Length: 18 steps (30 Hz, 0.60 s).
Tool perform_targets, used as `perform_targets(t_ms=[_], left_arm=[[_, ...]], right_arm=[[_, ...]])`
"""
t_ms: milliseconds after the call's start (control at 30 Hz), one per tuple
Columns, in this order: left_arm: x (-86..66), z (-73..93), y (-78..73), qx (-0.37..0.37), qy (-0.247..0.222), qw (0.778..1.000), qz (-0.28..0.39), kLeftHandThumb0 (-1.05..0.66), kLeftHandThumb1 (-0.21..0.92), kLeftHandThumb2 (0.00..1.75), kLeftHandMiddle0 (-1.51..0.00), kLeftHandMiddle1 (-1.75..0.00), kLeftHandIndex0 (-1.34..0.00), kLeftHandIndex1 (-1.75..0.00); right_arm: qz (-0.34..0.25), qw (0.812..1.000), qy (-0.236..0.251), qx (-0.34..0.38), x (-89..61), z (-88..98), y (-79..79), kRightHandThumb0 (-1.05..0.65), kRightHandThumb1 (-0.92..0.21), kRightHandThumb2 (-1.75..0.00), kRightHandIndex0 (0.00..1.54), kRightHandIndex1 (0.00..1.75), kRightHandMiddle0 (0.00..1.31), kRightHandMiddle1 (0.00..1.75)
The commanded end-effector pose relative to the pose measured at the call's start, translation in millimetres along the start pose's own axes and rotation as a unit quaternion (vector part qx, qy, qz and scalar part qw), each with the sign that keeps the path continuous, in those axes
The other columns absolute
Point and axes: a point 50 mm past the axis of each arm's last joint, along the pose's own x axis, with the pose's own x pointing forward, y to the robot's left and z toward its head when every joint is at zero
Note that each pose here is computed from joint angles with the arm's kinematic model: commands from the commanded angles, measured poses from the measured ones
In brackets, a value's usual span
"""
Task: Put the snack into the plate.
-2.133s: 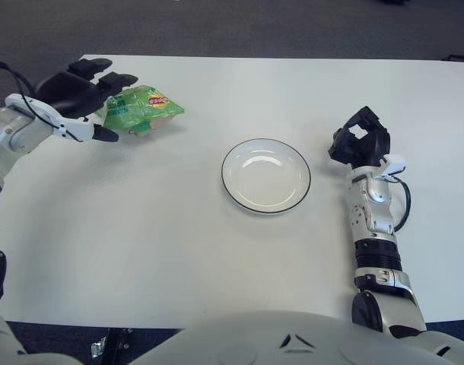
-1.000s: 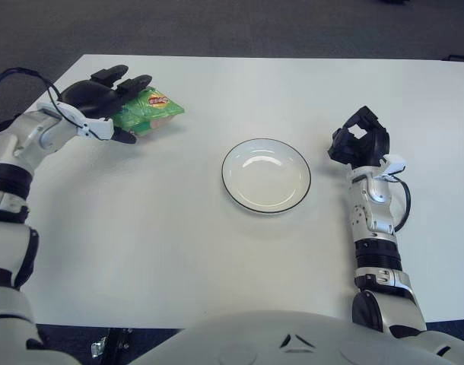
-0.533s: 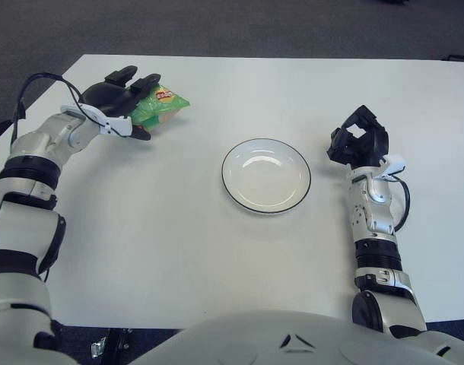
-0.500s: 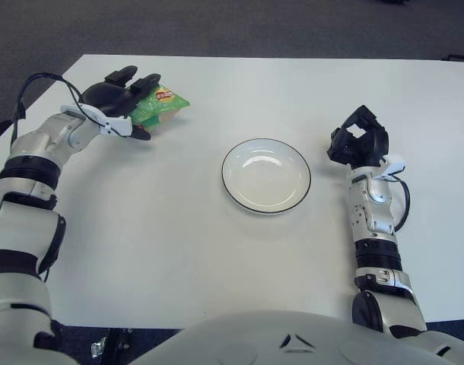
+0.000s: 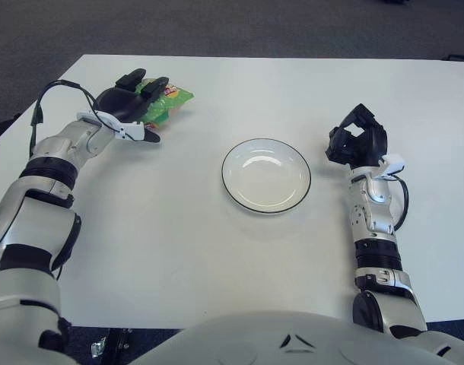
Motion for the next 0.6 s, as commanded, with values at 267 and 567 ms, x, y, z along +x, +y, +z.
perform_targets(t_ms=[267,567], left_arm=[[-0.4,-3.0,-6.9,-0.011,0.032,0.999,0.032,-0.42,0.21,1.06,-0.01,-1.03,0.0,-1.0],[0.0,-3.8,-6.4,0.022,0.03,0.999,0.04,0.03,0.37,1.12,-0.32,-1.66,-0.1,-1.67]], right_arm=[[-0.032,0.994,0.101,0.019,-42.0,-42.8,-15.3,-0.54,-0.19,-1.48,1.34,1.75,0.72,1.75],[-0.025,0.994,0.106,0.022,-40.7,-43.7,-15.3,-0.54,-0.19,-1.47,1.33,1.75,0.72,1.75]])
